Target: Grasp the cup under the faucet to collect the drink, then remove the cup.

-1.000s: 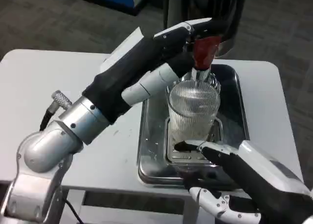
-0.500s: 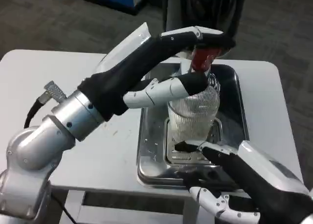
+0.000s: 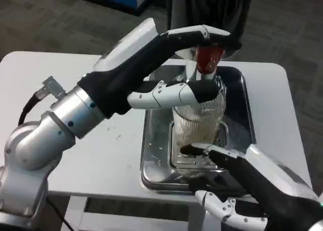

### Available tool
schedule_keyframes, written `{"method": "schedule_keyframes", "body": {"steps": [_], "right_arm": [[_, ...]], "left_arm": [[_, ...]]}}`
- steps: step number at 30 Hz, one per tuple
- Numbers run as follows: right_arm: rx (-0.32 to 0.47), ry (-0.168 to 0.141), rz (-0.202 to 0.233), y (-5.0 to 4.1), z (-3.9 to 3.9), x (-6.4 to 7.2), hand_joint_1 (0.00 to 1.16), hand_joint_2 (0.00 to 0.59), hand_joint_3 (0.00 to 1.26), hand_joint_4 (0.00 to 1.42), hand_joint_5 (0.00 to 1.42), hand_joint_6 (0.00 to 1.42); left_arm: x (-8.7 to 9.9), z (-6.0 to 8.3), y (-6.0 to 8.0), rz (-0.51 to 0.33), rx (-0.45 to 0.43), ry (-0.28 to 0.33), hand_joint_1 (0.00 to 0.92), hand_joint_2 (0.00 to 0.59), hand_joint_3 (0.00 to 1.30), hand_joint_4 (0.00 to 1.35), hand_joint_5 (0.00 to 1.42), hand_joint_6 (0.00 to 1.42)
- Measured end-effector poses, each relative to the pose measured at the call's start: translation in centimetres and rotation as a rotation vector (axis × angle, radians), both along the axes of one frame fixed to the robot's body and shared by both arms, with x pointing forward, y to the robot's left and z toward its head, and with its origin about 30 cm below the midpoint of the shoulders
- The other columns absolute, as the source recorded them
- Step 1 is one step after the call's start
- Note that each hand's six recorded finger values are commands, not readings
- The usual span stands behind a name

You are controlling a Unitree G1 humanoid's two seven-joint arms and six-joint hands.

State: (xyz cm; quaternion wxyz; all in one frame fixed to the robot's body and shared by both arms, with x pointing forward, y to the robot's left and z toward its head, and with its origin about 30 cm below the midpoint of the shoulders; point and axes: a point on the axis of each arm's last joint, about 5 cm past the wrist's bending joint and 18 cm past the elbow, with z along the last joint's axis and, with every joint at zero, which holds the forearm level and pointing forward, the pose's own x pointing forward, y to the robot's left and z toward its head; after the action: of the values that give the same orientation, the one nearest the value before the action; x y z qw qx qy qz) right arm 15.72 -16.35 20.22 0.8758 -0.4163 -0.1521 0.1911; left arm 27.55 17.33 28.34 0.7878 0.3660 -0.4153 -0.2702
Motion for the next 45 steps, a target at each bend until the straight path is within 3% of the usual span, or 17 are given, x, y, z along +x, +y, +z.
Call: {"method": "schedule_keyframes", "body": {"steps": [3,6,11,14,21,24,36,45], "right_arm": [[0.005,-0.005,-0.011,0.03,0.00,0.0,0.49,0.432,0.21,0.26,0.22,0.14],[0.006,-0.034,-0.043,-0.13,0.19,0.2,0.52,0.429,0.22,0.27,0.25,0.19],[0.000,-0.078,-0.127,-1.42,0.76,0.6,0.62,0.336,0.26,0.29,0.29,0.24],[0.006,-0.082,-0.152,-1.95,0.87,0.7,0.67,0.284,0.28,0.29,0.29,0.27],[0.077,-0.044,-0.177,-2.73,0.57,1.1,0.69,0.231,0.25,0.27,0.27,0.29],[0.127,-0.009,-0.188,-3.04,0.20,1.4,0.69,0.216,0.23,0.25,0.26,0.30],[0.285,0.068,-0.205,-3.48,-0.76,2.3,0.71,0.192,0.19,0.22,0.24,0.32],[0.346,0.082,-0.232,-3.94,-1.15,3.2,0.72,0.192,0.14,0.18,0.22,0.36]], "left_arm": [[0.1,0.0,0.0,0.003,-0.002,0.002,0.000,0.056,0.36,0.30,0.31,0.27],[0.1,0.0,0.0,0.003,-0.003,0.003,0.000,0.057,0.36,0.30,0.32,0.27],[0.1,0.0,0.0,0.003,-0.004,0.000,0.000,0.057,0.36,0.30,0.32,0.27],[0.0,-0.2,0.0,0.004,-0.007,0.000,0.000,0.057,0.36,0.30,0.32,0.27],[-0.2,-0.3,0.0,0.007,-0.011,-0.002,0.000,0.057,0.36,0.31,0.32,0.27],[-0.2,-0.4,0.0,0.008,-0.012,-0.002,0.000,0.057,0.36,0.31,0.32,0.27],[-0.2,-0.4,-0.1,0.011,-0.011,-0.005,0.000,0.058,0.36,0.31,0.32,0.27],[-0.1,-0.4,-0.2,0.023,-0.008,-0.011,0.000,0.059,0.36,0.31,0.33,0.27]]}}
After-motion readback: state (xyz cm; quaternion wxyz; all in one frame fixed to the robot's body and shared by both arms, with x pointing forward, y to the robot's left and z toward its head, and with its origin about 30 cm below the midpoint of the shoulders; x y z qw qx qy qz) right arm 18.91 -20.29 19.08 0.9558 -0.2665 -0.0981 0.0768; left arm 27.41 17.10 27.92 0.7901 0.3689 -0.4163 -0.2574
